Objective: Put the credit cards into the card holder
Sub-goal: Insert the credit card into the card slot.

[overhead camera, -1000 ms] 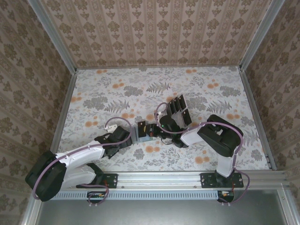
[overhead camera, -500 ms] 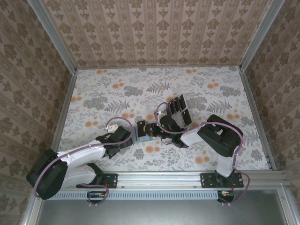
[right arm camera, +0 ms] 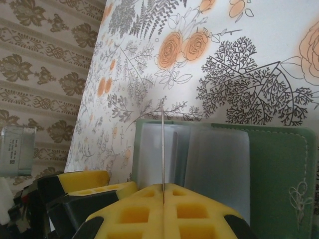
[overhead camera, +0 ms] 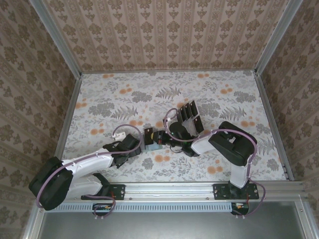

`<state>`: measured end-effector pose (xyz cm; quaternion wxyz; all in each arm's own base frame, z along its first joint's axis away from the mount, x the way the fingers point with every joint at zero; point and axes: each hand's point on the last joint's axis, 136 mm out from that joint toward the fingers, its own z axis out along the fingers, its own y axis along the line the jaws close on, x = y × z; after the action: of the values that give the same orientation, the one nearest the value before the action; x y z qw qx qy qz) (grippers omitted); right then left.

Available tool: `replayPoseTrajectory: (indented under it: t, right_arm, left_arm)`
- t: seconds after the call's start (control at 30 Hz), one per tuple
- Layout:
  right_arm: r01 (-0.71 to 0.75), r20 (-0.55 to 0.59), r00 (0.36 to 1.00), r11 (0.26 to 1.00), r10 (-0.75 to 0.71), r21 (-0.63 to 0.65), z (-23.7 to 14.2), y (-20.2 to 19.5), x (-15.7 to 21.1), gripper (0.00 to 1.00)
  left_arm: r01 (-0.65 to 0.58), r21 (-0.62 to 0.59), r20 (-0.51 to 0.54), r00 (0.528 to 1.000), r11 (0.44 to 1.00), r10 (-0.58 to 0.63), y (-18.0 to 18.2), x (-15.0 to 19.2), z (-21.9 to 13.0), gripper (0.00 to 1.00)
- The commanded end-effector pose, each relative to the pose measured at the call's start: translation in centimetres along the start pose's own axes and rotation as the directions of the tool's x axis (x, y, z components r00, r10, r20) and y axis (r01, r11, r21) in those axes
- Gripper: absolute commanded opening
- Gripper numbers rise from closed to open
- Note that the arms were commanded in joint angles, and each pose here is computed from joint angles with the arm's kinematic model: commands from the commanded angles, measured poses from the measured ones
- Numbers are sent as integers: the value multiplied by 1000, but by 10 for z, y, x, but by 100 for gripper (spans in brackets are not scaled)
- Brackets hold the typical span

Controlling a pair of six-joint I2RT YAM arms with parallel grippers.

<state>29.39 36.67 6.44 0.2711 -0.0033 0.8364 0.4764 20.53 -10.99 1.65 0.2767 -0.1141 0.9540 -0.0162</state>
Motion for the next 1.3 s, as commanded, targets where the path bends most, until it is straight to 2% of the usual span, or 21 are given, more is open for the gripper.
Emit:
replayPoseTrajectory:
  t: [0.0, 1.27]
  right_arm:
    - [-5, -8, 1000, 999, 5, -40, 6, 9, 0, 0]
    - [-95, -77, 993, 995, 93, -18, -1, -20, 33, 0]
  left_arm:
    - [-39, -74, -90, 995, 997, 33, 20, 25, 4, 100]
    - [-34, -94, -90, 996, 995, 26, 26, 29, 4, 100]
